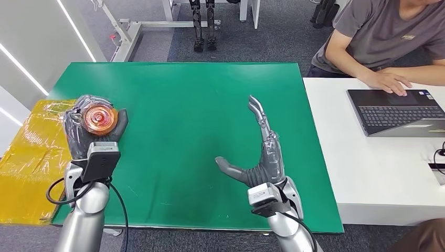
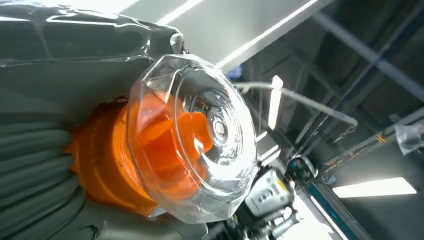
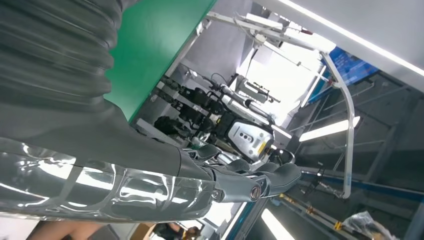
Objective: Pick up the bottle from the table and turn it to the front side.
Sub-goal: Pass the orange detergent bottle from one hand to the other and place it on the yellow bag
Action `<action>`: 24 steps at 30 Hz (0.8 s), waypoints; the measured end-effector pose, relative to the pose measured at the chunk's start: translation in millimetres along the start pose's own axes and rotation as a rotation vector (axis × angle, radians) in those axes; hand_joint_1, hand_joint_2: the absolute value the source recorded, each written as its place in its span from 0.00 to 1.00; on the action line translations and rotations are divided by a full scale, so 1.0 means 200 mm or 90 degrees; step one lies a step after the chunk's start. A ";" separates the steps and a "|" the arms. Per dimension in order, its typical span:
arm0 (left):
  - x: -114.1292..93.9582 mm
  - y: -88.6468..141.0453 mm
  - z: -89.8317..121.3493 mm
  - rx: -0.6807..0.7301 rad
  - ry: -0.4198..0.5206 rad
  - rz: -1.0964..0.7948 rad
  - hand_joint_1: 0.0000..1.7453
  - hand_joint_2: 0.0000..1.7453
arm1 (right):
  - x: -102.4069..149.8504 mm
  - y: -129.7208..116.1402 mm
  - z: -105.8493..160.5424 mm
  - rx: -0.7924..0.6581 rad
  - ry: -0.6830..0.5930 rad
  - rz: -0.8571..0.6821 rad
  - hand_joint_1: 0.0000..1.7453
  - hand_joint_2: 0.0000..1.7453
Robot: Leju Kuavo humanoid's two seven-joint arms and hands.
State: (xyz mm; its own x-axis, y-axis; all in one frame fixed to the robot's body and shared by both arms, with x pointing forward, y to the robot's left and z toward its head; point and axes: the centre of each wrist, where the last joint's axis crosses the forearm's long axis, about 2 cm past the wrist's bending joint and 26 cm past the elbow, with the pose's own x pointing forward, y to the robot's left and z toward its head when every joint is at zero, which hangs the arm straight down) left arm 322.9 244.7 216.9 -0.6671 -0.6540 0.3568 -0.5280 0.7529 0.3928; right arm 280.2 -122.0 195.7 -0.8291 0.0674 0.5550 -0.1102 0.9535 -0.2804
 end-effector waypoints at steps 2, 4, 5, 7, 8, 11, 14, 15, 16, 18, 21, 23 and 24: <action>-0.02 0.02 -0.02 -0.003 -0.015 -0.041 1.00 1.00 | 0.00 -0.01 0.00 -0.004 0.001 0.002 0.00 1.00; -0.02 0.03 -0.04 -0.006 -0.038 -0.095 1.00 1.00 | 0.00 -0.01 0.00 -0.005 0.004 0.002 0.00 1.00; -0.03 0.04 -0.04 -0.011 -0.052 -0.130 1.00 1.00 | 0.00 -0.01 0.00 -0.004 0.007 0.002 0.00 1.00; -0.04 0.06 -0.06 -0.030 -0.076 -0.204 1.00 1.00 | 0.00 -0.01 0.00 -0.002 0.010 0.000 0.00 1.00; -0.05 0.06 -0.06 -0.042 -0.084 -0.237 1.00 1.00 | 0.00 -0.02 0.00 -0.001 0.011 -0.002 0.00 1.00; -0.08 0.07 -0.06 -0.067 -0.088 -0.301 1.00 1.00 | 0.01 -0.02 0.01 -0.005 0.005 -0.009 0.00 1.00; -0.11 0.09 -0.05 -0.081 -0.089 -0.329 1.00 1.00 | 0.01 -0.03 0.01 -0.011 -0.002 -0.013 0.00 1.00; -0.12 0.09 -0.05 -0.084 -0.089 -0.333 1.00 1.00 | 0.01 -0.03 0.00 -0.012 -0.002 -0.012 0.00 1.00; -0.12 0.09 -0.05 -0.086 -0.090 -0.337 1.00 1.00 | 0.02 -0.03 0.00 -0.014 -0.003 -0.013 0.00 1.00; -0.13 0.09 -0.04 -0.094 -0.092 -0.356 1.00 1.00 | 0.02 -0.04 0.00 -0.020 -0.007 -0.015 0.00 1.00; -0.18 0.12 -0.05 -0.144 -0.094 -0.461 1.00 1.00 | 0.04 -0.04 0.00 -0.062 -0.022 -0.003 0.00 1.00; -0.24 0.14 -0.05 -0.170 -0.052 -0.558 1.00 1.00 | 0.05 -0.05 0.00 -0.105 -0.029 0.012 0.00 1.00; -0.26 0.12 -0.04 -0.172 -0.014 -0.594 1.00 1.00 | 0.06 -0.06 0.00 -0.122 -0.031 0.017 0.00 1.00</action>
State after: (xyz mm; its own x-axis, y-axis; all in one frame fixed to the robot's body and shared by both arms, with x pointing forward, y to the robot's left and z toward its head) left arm 349.0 297.3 214.2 -0.0517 -0.9760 -0.2117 -0.7134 -0.1122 0.6917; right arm 271.3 -131.7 205.7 -0.8561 0.0844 0.5099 0.0151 0.9902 -0.1386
